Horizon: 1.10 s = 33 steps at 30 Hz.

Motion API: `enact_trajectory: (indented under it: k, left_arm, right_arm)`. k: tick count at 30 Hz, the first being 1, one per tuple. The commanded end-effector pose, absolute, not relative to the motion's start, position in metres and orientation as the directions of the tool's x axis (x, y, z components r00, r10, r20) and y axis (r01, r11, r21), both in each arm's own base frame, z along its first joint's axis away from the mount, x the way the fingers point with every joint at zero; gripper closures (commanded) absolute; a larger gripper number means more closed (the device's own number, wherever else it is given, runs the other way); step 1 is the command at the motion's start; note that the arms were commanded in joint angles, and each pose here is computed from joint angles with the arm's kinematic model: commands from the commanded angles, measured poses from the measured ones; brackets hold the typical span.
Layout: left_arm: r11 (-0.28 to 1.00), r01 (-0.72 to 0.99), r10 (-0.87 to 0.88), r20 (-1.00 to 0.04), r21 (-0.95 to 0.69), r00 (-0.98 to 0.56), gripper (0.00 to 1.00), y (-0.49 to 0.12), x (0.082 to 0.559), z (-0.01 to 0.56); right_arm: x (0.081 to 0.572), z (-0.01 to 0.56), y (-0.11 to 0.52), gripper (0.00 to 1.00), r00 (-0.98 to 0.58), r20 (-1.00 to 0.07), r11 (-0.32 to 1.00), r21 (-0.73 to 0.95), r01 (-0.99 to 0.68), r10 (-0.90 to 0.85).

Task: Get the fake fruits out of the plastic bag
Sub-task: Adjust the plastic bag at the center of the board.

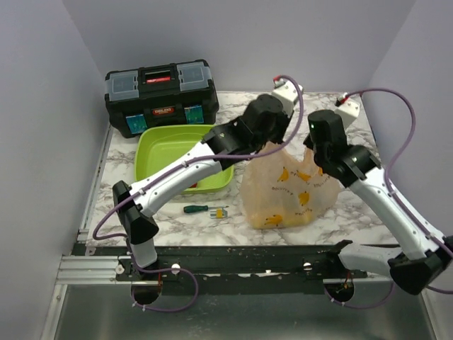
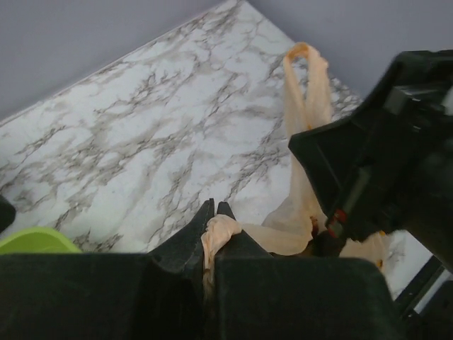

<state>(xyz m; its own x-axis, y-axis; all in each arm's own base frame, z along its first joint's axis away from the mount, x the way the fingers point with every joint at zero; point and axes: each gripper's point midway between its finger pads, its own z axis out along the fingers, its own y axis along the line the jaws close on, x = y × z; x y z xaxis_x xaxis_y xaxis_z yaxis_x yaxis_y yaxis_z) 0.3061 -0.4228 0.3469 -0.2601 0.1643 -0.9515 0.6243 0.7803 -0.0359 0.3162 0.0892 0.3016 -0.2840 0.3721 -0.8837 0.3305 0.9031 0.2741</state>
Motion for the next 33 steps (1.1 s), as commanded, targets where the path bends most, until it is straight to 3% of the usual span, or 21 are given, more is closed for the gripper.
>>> enact_trajectory:
  k: [1, 6, 12, 17, 23, 26, 33]
  left_arm:
    - [0.599, 0.768, 0.067, -0.942, -0.225, -0.329, 1.00, -0.424, 0.294, 0.403]
    - [0.534, 0.781, -0.036, -0.931, -0.325, -0.363, 1.00, -0.410, 0.318, 0.443]
    - [0.463, 0.783, -0.072, -0.898, -0.415, -0.433, 1.00, -0.389, 0.332, 0.447]
    - [0.455, 0.756, -0.034, -0.857, -0.471, -0.514, 1.00, -0.379, 0.318, 0.398]
    - [0.395, 0.693, -0.047, -0.767, -0.603, -0.640, 1.00, -0.370, 0.283, 0.335]
    - [0.387, 0.680, -0.060, -0.753, -0.623, -0.655, 1.00, -0.359, 0.266, 0.319]
    - [0.411, 0.672, -0.093, -0.762, -0.616, -0.641, 1.00, -0.337, 0.245, 0.301]
  right_arm:
    - [0.355, 0.333, 0.053, 0.99, -0.228, -0.919, 0.878, 0.200, 0.435, 0.322]
    - [0.409, 0.363, 0.013, 0.99, -0.191, -0.887, 0.840, 0.300, 0.452, 0.420]
    - [0.413, 0.385, 0.010, 0.99, -0.141, -0.900, 0.842, 0.317, 0.436, 0.412]
    - [0.384, 0.339, 0.018, 0.99, -0.211, -0.874, 0.854, 0.330, 0.403, 0.438]
    - [0.339, 0.265, 0.024, 0.91, -0.333, -0.813, 0.851, 0.336, 0.404, 0.478]
    - [0.322, 0.249, 0.028, 0.83, -0.390, -0.800, 0.874, 0.318, 0.368, 0.455]
    - [0.302, 0.285, 0.034, 0.29, -0.424, -0.838, 0.936, 0.266, 0.233, 0.344]
